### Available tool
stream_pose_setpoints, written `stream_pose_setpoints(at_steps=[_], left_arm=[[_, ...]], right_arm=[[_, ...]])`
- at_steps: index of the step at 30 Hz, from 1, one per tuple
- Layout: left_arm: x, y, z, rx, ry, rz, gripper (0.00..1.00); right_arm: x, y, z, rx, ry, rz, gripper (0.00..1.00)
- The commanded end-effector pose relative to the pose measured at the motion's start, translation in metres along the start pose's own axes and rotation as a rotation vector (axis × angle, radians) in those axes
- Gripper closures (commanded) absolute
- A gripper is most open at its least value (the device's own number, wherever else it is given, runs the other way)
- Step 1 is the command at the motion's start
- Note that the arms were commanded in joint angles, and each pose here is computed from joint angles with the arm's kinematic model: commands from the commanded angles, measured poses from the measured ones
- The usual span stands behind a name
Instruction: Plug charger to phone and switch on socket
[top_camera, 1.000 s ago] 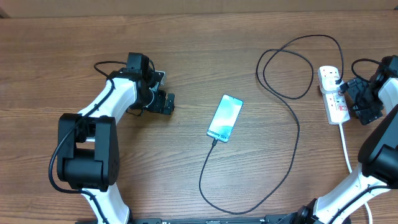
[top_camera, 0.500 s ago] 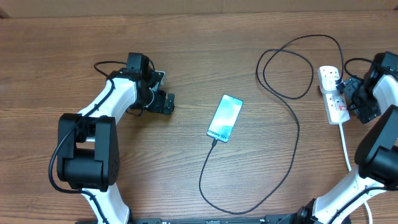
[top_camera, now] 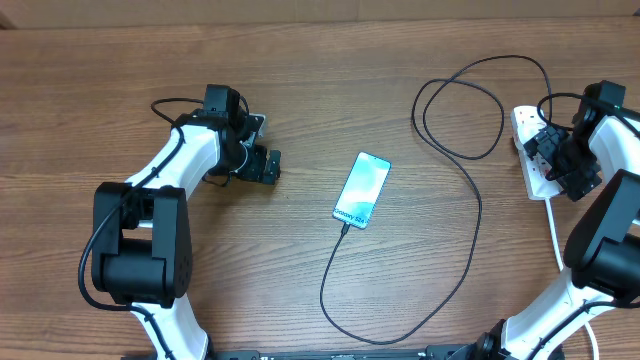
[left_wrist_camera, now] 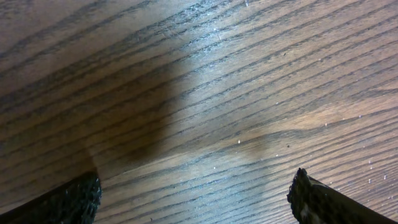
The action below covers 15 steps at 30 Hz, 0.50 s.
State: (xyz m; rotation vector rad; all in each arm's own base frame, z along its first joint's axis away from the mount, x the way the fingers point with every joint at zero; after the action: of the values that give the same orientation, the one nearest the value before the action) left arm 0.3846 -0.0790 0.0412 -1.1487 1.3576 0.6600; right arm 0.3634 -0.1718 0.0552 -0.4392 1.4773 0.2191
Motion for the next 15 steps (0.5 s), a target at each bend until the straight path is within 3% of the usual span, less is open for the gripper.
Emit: stream_pose_setpoints(at_steps=[1, 15], left_arm=[[-0.0024, -0.0021, 0.0031, 0.003, -0.012, -0.006, 0.00], [-0.0024, -0.0021, 0.0031, 0.003, -0.012, -0.006, 0.00]], right_arm=[[0.0260, 0.0253, 0.0198, -0.088, -0.002, 0.043, 0.00], [0.0260, 0.0239, 0.0187, -0.087, 0.007, 0.035, 0.00]])
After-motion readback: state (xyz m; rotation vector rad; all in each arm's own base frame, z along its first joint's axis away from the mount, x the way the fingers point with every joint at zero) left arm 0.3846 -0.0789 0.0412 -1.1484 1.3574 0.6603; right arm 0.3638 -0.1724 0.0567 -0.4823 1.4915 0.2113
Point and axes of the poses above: each gripper's point midway between its finger pads, its own x axis out along the fingers, its own z axis along the line the jaws close on, y = z × x, the point moved 3 cm from there along -x, back along the fingers, and after that the axes turned 10 degrees about x, right-handed, at the moved point
